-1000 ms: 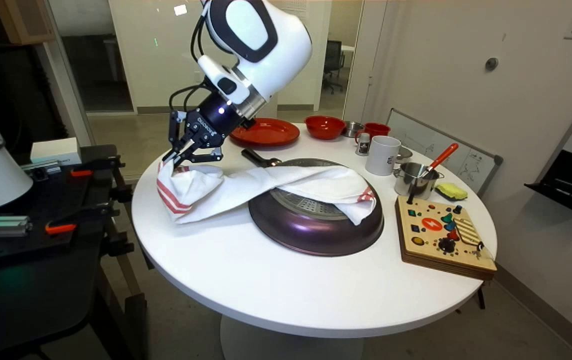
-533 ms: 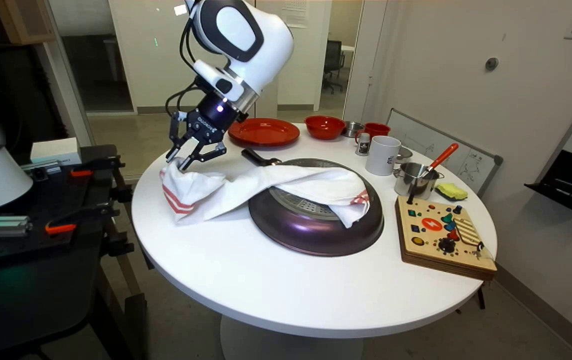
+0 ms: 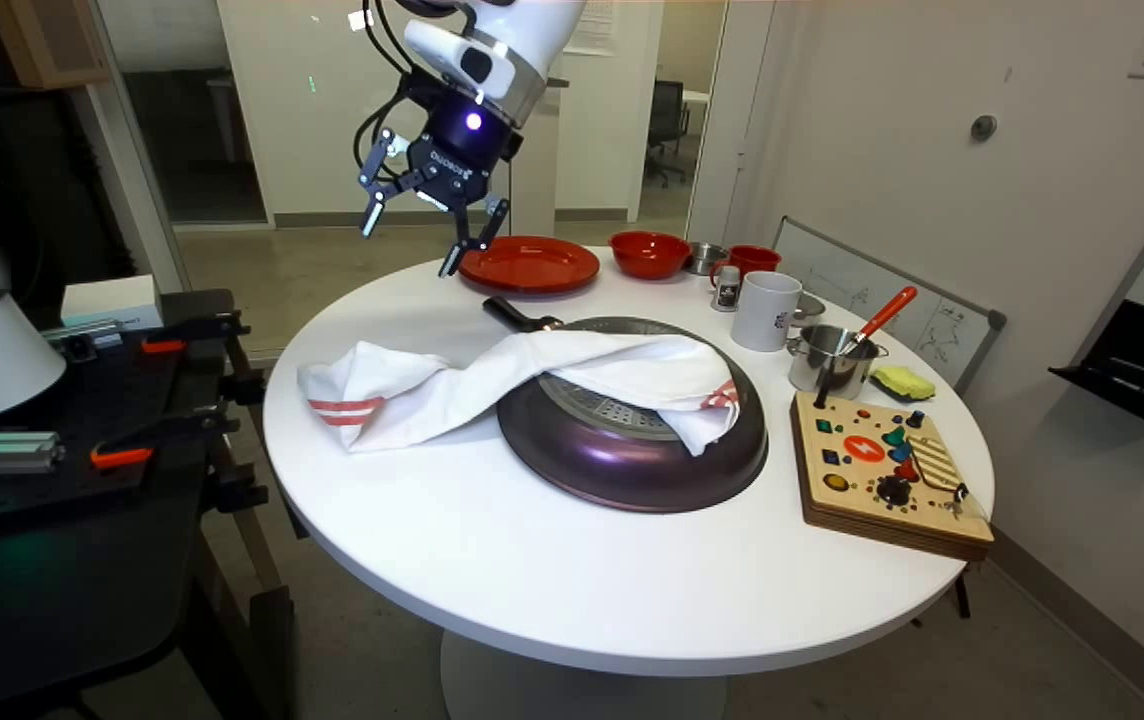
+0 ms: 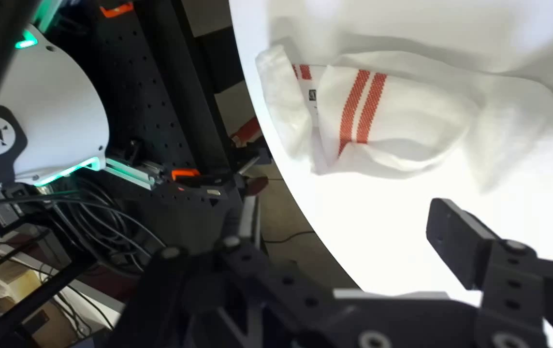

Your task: Take the cloth partly off the pan

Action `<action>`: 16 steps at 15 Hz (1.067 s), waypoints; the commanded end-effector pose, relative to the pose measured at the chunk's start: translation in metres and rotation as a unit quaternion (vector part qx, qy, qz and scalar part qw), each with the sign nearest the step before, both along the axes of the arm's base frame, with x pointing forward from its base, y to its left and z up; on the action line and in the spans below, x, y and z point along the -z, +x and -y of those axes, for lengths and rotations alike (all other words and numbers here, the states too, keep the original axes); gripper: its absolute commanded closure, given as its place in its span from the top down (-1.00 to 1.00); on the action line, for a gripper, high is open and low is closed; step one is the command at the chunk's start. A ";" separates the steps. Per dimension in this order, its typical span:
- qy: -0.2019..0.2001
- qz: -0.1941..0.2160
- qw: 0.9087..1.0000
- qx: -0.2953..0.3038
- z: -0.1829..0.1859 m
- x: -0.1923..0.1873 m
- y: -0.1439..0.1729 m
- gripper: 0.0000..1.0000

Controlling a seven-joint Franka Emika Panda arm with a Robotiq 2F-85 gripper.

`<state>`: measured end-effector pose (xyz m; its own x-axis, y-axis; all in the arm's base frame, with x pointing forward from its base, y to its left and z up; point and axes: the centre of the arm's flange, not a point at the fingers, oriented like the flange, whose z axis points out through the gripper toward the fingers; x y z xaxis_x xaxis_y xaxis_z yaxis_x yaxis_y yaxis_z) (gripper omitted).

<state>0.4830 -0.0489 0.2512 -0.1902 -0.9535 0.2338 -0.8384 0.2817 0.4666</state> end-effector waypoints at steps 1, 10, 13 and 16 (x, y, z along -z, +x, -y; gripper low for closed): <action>-0.022 0.040 0.997 -0.058 0.003 -0.029 0.010 1.00; -0.030 0.226 0.971 -0.067 0.026 -0.070 0.060 1.00; -0.019 0.295 0.955 -0.036 0.046 -0.068 0.075 1.00; -0.020 0.335 0.942 -0.027 0.067 -0.064 0.091 1.00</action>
